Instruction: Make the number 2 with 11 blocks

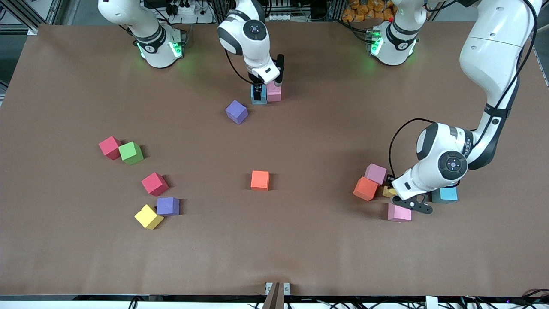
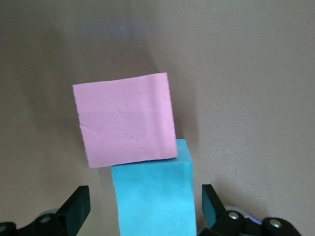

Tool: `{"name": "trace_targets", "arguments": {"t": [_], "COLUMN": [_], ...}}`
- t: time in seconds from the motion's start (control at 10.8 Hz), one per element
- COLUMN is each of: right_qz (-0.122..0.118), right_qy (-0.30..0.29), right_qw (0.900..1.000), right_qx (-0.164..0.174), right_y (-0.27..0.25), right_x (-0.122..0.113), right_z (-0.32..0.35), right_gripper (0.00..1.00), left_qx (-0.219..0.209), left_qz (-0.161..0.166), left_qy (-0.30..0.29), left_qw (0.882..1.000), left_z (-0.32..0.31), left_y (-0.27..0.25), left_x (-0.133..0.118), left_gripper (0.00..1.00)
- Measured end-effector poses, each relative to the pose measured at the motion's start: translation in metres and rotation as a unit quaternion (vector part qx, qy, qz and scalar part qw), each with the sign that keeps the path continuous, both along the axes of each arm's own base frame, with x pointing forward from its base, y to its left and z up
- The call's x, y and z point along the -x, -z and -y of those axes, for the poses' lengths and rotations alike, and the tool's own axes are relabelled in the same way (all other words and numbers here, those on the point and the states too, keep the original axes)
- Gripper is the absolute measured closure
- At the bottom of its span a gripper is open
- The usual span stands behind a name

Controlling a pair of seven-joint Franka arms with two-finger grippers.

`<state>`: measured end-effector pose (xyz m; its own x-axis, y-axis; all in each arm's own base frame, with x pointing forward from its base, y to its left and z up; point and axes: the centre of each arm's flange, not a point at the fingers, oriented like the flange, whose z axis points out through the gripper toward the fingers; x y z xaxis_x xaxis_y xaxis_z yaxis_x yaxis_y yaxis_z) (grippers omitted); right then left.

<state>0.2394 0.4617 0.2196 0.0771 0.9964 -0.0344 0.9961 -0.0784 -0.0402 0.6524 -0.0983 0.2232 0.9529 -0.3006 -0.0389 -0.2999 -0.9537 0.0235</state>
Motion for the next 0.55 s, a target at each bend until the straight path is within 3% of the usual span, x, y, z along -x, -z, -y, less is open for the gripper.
{"name": "trace_targets", "arguments": {"t": [0.55], "right_qz": [-0.007], "right_qy": [0.025], "right_qw": [1.0], "right_qx": [-0.006], "right_y": [-0.026], "right_x": [-0.022], "right_z": [0.011], "right_gripper": [0.0], "left_qx": [0.002], "left_qz": [-0.007], "left_qy": [0.013], "left_qw": [1.0], "left_z": [0.023], "left_y": [-0.045], "left_x": [-0.001], "left_gripper": [0.48]}}
